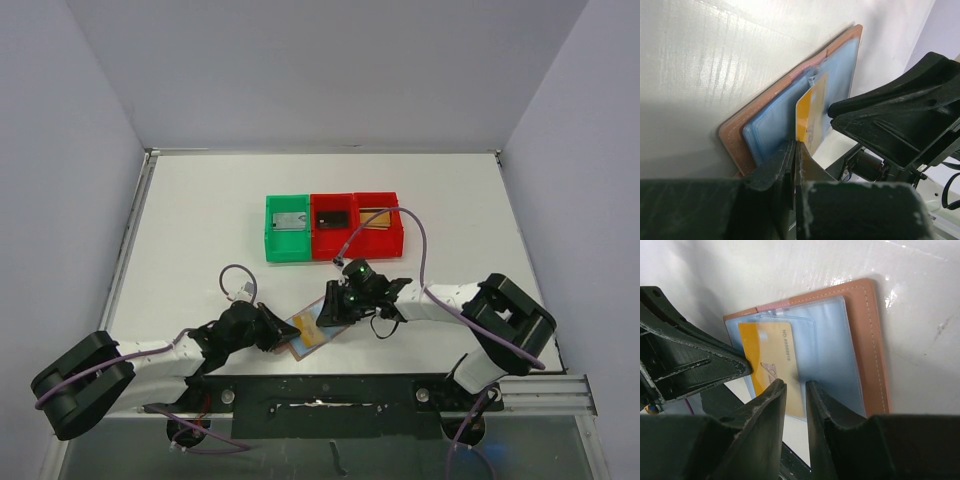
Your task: Take the credit cards out of the card holder
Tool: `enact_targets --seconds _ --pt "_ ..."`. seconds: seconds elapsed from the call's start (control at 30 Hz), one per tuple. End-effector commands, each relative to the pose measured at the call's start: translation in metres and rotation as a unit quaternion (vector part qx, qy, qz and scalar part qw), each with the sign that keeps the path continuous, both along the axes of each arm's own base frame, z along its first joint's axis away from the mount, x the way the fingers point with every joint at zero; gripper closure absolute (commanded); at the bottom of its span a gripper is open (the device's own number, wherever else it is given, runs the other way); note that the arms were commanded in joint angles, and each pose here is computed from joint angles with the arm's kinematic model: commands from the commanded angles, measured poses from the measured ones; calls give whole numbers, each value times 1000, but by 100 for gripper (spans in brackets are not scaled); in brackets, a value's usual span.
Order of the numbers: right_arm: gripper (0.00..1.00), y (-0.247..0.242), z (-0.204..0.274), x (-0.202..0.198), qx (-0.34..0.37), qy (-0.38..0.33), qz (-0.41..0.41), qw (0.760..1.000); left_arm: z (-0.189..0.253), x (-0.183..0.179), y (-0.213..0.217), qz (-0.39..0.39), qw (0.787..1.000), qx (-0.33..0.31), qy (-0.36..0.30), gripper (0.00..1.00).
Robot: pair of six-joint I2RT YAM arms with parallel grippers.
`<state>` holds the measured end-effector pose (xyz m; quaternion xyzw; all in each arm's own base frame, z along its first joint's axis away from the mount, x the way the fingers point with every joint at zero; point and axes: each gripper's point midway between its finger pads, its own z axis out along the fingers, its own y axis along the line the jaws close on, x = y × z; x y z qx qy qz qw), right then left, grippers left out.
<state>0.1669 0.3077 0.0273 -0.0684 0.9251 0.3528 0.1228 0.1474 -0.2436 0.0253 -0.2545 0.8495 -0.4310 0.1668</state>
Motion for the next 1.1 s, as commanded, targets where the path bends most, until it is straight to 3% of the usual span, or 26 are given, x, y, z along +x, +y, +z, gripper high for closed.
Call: enact_targets --seconds 0.0,0.2,0.37,0.53,0.73,0.8,0.97,1.07 --pt "74 7 20 15 0 -42 -1 999 20 11 -12 -3 999 -22 -29 100" --pt "72 26 21 2 46 -29 41 998 18 10 -11 -3 999 -20 -26 100" --pt "74 1 -31 -2 -40 39 10 998 24 13 -14 -4 999 -26 -32 100" --pt "76 -16 -53 -15 -63 72 -9 995 26 15 -16 4 999 -42 -33 78" --pt "78 -24 -56 -17 -54 81 -19 995 22 17 -21 6 998 -57 -28 73" --pt "77 -24 -55 -17 -54 80 -20 995 23 18 -25 2 998 -63 -28 75" --pt "78 -29 -54 -14 -59 76 -29 995 15 18 -23 12 999 -45 -7 99" --pt "78 -39 -53 -7 -89 60 -42 993 8 17 -8 37 999 -12 6 100"
